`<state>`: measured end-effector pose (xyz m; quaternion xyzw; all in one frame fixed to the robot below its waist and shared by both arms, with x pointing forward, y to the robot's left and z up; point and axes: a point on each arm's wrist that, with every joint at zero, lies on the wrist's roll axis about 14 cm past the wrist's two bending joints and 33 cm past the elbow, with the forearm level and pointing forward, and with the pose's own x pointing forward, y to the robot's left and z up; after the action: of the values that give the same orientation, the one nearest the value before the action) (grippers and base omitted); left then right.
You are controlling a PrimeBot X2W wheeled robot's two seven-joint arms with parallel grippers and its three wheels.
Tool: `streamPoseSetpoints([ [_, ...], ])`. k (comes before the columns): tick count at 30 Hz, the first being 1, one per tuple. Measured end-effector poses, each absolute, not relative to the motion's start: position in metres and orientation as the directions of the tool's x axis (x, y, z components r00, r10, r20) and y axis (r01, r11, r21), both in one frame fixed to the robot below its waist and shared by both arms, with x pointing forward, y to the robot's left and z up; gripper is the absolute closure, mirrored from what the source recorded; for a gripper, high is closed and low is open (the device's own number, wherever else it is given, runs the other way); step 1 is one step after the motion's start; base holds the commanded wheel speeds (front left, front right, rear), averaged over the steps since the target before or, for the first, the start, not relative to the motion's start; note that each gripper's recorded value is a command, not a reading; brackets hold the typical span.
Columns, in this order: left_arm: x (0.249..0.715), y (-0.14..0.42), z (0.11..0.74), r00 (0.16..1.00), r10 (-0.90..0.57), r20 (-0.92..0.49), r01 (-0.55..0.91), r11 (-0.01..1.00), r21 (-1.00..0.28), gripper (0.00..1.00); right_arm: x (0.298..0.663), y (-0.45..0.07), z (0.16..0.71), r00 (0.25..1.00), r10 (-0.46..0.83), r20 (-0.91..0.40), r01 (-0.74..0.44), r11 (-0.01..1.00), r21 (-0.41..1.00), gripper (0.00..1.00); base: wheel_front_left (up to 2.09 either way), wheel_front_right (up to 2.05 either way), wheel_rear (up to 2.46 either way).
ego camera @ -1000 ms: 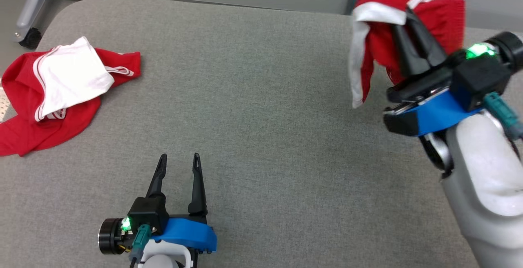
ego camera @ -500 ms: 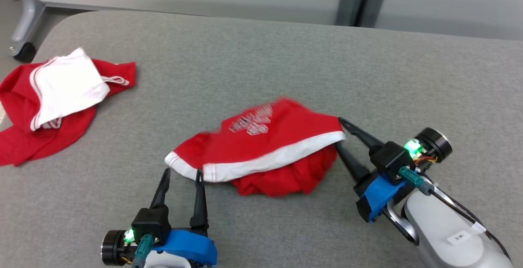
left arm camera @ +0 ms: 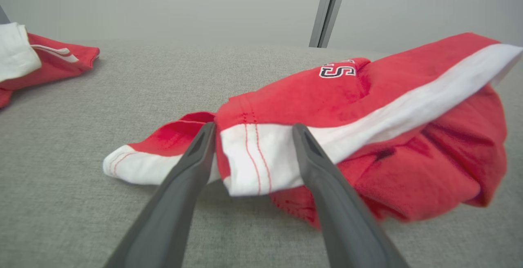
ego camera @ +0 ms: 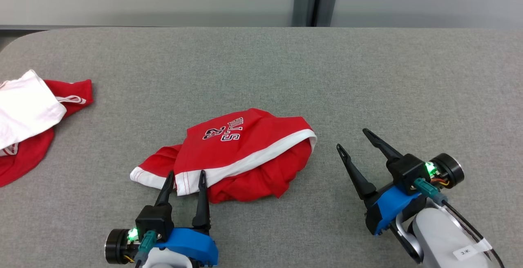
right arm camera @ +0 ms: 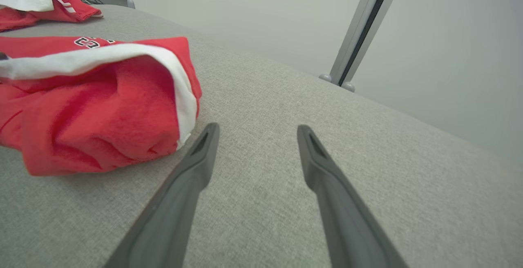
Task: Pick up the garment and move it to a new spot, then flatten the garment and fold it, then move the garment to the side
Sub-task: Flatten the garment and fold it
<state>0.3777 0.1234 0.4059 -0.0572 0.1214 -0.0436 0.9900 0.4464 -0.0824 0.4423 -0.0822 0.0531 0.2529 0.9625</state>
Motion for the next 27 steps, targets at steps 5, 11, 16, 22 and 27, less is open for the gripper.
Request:
streamPoseSetpoints([
  [5, 0.376, 0.125, 0.400, 0.962, -0.093, -0.258, 0.056, 0.988, -0.146, 0.00, 0.442, -0.085, 0.440, 0.875, 0.461, -0.147, -0.478, 0.871, -0.114, 0.00, 0.00, 0.00, 0.00],
  [11, 0.368, 0.124, 0.391, 0.952, -0.096, -0.290, 0.041, 0.981, -0.188, 1.00, 0.439, -0.083, 0.440, 0.878, 0.456, -0.144, -0.472, 0.876, -0.099, 0.00, 0.00, 0.00, 0.00],
  [16, 0.368, 0.127, 0.388, 0.949, -0.085, -0.303, 0.021, 0.978, -0.209, 1.00, 0.439, -0.082, 0.439, 0.877, 0.457, -0.147, -0.472, 0.877, -0.093, 0.00, 0.00, 0.00, 0.00],
  [22, 0.390, 0.156, 0.429, 0.985, 0.020, -0.170, -0.050, 0.983, -0.177, 1.00, 0.443, -0.080, 0.442, 0.879, 0.458, -0.135, -0.471, 0.878, -0.087, 0.00, 0.00, 0.00, 0.00],
  [27, 0.394, 0.204, 0.454, 0.981, 0.174, -0.090, -0.186, 0.973, -0.140, 1.00, 0.441, -0.064, 0.445, 0.863, 0.491, -0.121, -0.501, 0.862, -0.074, 0.00, 0.00, 0.00, 0.00],
])
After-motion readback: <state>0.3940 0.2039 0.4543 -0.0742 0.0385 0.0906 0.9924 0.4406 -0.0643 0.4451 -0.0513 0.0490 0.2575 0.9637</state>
